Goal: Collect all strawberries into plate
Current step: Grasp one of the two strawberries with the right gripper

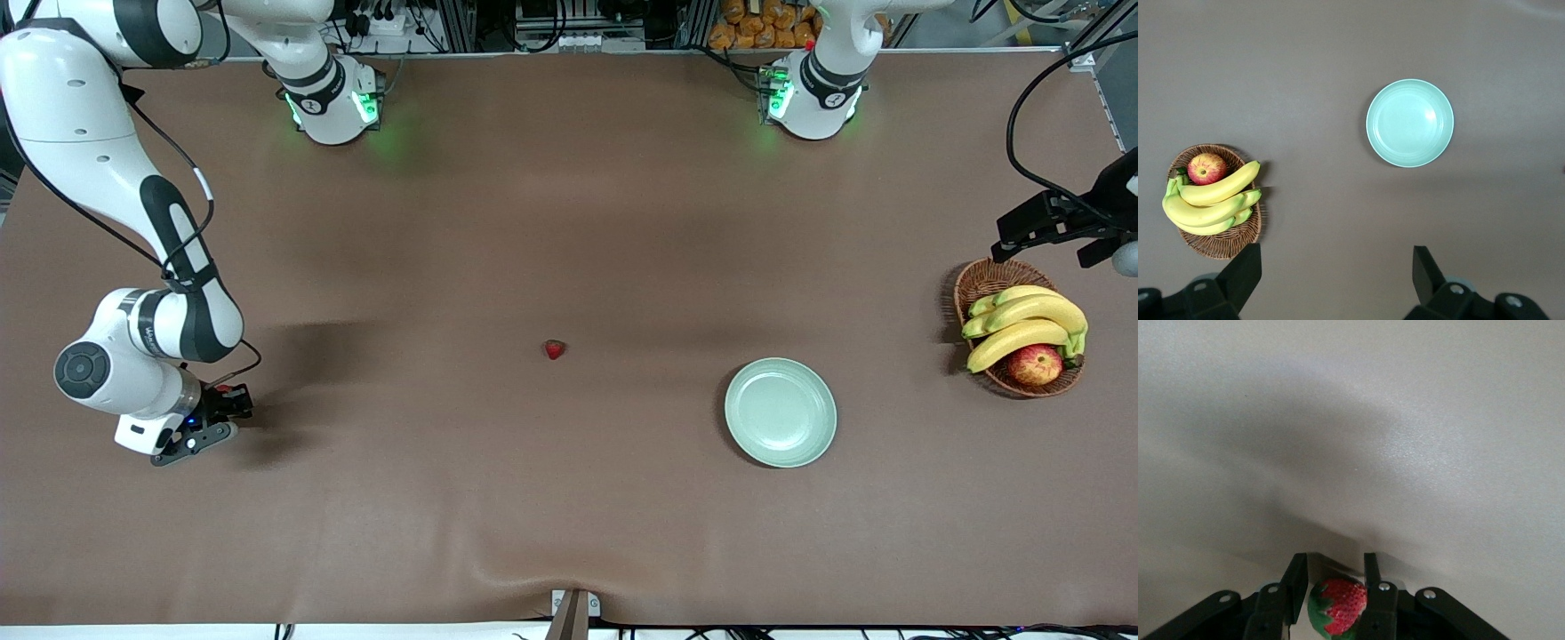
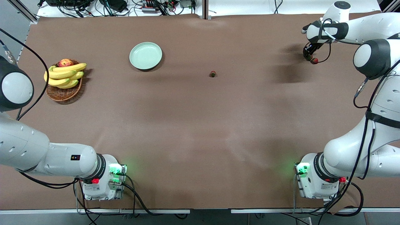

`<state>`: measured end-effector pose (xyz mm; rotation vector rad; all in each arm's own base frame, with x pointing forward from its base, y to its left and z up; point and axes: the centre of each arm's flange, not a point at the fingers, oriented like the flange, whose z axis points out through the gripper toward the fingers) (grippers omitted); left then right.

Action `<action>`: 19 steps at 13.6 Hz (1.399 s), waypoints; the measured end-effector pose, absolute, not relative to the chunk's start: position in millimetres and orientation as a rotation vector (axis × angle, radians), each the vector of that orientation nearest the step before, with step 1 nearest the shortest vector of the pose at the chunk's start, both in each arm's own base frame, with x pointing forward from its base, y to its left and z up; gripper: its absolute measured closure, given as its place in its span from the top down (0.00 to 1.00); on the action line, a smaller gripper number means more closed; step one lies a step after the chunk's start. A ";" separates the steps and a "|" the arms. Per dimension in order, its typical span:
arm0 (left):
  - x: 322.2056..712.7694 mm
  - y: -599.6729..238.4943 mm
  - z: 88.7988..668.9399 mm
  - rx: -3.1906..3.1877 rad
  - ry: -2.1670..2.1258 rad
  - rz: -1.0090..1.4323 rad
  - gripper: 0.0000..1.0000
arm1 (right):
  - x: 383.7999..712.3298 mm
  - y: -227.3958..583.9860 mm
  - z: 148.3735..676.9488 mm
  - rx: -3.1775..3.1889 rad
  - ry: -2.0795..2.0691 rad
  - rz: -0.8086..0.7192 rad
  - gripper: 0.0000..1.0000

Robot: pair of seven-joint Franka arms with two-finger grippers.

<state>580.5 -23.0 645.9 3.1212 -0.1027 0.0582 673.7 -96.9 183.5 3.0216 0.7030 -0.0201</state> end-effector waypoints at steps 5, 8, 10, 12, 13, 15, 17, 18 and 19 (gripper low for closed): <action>580.8 -23.8 645.3 3.121 -0.105 0.057 1.00 | 674.4 -99.5 184.9 3.021 0.702 -0.016 0.63; 582.1 -31.6 642.2 3.118 -0.122 0.048 1.00 | 674.4 -99.7 184.9 3.020 0.703 -0.016 0.70; 583.0 -37.2 639.9 3.117 -0.111 0.041 1.00 | 674.1 -101.1 184.9 3.013 0.733 -0.017 0.63; 583.8 -38.4 638.2 3.117 -0.105 0.037 1.00 | 673.4 -103.8 184.6 3.010 0.749 -0.022 0.55; 584.0 -38.4 637.7 3.117 -0.105 0.035 1.00 | 673.0 -104.8 184.5 3.010 0.751 -0.025 0.48; 584.2 -40.3 637.2 3.117 -0.109 0.034 1.00 | 672.5 -105.5 184.1 3.010 0.756 -0.031 0.47; 584.0 -43.3 637.1 3.117 -0.117 0.034 1.00 | 671.9 -105.5 183.6 3.010 0.764 -0.038 0.53; 584.0 -44.3 637.1 3.116 -0.119 0.034 1.00 | 671.8 -105.6 183.6 3.010 0.765 -0.039 0.60; 583.9 -44.8 637.0 3.116 -0.121 0.033 1.00 | 671.8 -105.7 183.5 3.010 0.765 -0.039 0.60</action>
